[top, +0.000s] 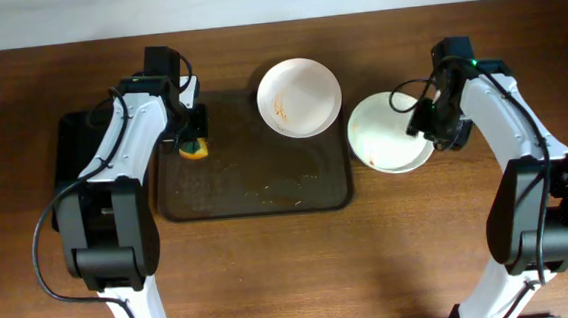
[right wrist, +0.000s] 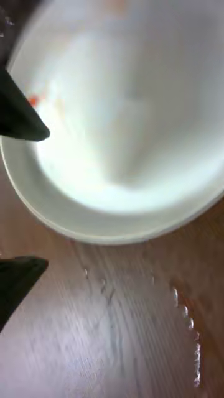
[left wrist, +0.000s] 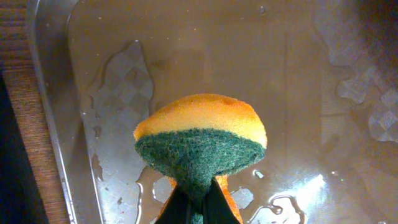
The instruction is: Clean dirty plates on tray and stack at the side
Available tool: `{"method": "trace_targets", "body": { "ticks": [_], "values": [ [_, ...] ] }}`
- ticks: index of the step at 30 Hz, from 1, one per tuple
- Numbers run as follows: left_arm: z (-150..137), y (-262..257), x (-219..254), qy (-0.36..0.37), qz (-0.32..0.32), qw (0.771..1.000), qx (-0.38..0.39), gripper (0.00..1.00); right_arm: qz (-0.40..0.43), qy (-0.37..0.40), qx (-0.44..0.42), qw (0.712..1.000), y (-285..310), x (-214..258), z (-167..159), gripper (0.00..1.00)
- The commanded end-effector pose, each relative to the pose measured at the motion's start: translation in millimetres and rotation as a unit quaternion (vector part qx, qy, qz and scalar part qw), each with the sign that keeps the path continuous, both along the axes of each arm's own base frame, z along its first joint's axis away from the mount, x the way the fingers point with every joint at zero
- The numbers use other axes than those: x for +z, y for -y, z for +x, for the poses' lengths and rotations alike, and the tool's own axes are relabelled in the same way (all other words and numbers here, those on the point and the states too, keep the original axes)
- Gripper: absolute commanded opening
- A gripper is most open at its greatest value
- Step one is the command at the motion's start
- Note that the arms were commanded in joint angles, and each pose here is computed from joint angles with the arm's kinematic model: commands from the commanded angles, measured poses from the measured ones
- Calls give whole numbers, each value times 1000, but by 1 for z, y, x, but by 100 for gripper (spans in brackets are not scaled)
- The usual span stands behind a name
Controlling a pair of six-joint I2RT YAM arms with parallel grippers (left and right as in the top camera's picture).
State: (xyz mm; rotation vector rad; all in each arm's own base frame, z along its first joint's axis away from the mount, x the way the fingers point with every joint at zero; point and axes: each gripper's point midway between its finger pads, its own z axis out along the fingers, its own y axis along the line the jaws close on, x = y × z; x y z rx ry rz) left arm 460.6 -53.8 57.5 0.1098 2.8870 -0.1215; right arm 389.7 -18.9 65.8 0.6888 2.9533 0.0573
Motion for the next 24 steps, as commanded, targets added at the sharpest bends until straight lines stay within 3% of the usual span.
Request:
{"method": "trace_targets", "body": {
  "ticks": [1, 4, 7, 12, 16, 19, 24],
  "values": [
    [5, 0, 32, 36, -2, 999, 7, 0, 45, 43, 61, 996, -25, 38, 23, 64],
    [7, 0, 56, 65, -5, 998, 7, 0, 72, 93, 110, 987, -71, 65, 44, 63],
    [8, -4, 63, 75, 0, 997, 11, 0, 88, 135, 91, 983, -128, 65, 64, 55],
    [8, -14, 62, 73, 12, 997, 21, 0, 118, 139, 94, 979, -226, 10, 78, 49],
    [7, -14, 62, 73, 12, 997, 21, 0, 120, 149, 58, 980, -251, -29, 92, 45],
    [7, -14, 62, 73, 12, 997, 21, 0, 124, 120, 50, 984, -259, -53, 83, 40],
    [9, -14, 63, 76, 12, 997, 21, 0, 165, 70, 88, 980, -292, -55, 51, 34]
  ]
}}
